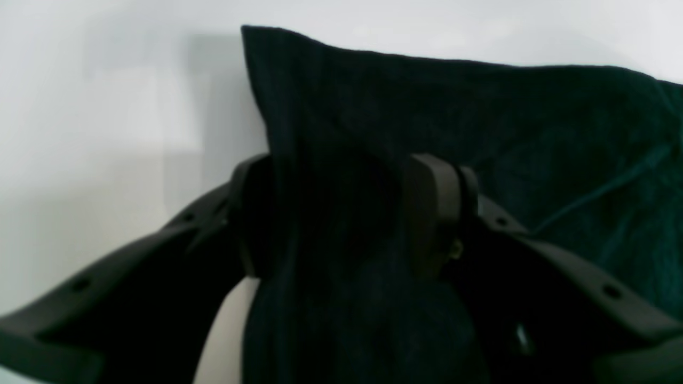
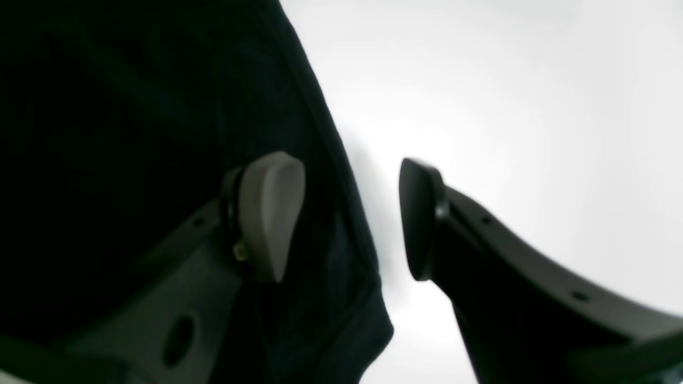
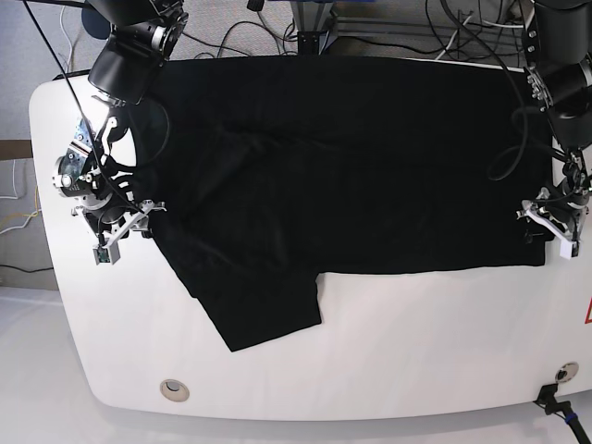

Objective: Fold the T-shirt properly
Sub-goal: 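Move both grippers to the shirt's hem corners and grasp them, then lift the hem with both grippers and fold it toward the folded shoulder edge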

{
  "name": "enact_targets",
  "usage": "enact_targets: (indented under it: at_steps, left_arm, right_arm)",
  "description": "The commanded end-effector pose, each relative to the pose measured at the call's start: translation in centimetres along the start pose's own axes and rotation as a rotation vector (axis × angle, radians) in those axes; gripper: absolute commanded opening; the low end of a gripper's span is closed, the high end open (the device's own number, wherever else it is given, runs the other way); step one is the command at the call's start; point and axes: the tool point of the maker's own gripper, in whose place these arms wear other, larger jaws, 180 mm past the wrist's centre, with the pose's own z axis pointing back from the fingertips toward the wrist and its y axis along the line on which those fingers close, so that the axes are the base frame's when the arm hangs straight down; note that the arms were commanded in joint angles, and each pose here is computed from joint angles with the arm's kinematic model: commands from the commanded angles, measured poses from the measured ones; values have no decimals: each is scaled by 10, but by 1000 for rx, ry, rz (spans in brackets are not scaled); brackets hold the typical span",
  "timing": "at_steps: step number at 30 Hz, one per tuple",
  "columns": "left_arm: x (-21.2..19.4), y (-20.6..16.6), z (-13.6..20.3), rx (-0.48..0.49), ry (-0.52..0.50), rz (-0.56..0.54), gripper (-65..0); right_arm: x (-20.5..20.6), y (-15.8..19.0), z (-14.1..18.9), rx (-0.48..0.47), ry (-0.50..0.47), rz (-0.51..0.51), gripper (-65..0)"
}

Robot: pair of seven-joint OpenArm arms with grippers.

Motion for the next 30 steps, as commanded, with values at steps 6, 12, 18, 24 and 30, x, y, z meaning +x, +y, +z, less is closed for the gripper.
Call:
enact_targets:
  at_steps: [6, 12, 18, 24, 30]
  left_arm:
    - [23, -9, -5, -15, -63, 1, -309]
    - [22, -21, -11, -35, -67, 8, -367]
    - [22, -21, -11, -35, -67, 9, -650]
    - [23, -20, -10, -34, -68, 6, -650]
    - [28, -19, -9, -34, -99, 12, -650]
  right_arm:
    - [27, -5, 6, -9, -72, 20, -336]
    - [45, -4, 3, -3, -104, 15, -336]
    - [75, 1, -16, 47, -120, -38, -336]
    - [118, 12, -42, 111, -175, -136, -334]
    - [134, 25, -78, 119, -169, -163, -333]
